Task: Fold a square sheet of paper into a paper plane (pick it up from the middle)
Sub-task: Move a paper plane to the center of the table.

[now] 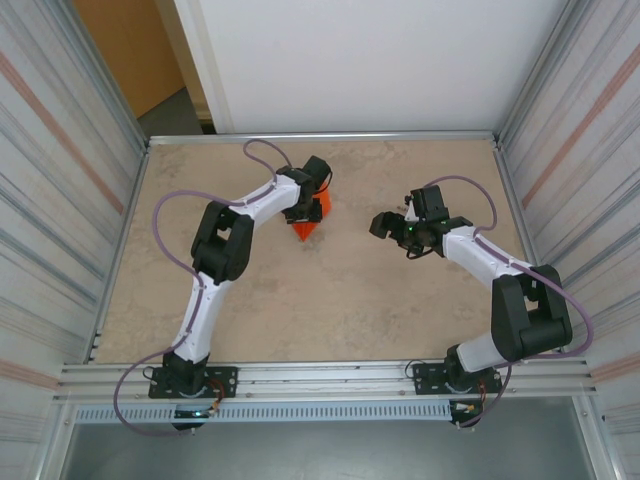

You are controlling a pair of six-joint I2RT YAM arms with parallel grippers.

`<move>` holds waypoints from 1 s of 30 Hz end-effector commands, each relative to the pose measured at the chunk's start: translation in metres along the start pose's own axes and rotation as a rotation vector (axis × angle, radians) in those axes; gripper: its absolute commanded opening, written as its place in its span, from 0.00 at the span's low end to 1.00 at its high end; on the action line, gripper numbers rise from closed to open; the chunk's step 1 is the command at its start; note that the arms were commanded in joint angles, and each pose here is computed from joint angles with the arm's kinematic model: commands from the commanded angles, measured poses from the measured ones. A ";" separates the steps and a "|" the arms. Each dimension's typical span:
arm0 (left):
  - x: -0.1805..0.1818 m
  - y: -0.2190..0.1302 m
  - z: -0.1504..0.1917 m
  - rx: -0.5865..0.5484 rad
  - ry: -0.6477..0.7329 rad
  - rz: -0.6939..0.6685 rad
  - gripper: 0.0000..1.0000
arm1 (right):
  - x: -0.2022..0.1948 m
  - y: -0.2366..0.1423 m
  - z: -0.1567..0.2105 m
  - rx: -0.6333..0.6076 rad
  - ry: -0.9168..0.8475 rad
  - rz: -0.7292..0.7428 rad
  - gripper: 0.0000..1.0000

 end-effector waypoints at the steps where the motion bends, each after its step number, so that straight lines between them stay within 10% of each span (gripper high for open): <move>1: 0.006 0.014 0.009 0.075 -0.020 -0.025 0.45 | -0.002 -0.005 -0.002 -0.016 0.001 0.006 0.86; 16: 0.031 -0.119 0.012 -0.267 -0.122 0.072 0.59 | 0.000 -0.076 -0.023 -0.367 -0.004 0.066 0.90; 30: 0.136 -0.144 0.125 -0.504 -0.210 -0.213 0.99 | -0.020 -0.118 -0.048 -0.819 -0.139 0.351 0.99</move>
Point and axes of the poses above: each hand's point on the last joint's axis, 136 mm out from that joint toward the fingers, its own y axis out along the fingers, its own x axis along the line the jaws close on, z = x × y, the point moved 10 cm from there along -y, back along the fingers, and after that the axes turned 15 degrees about y, right-handed, at the moved point
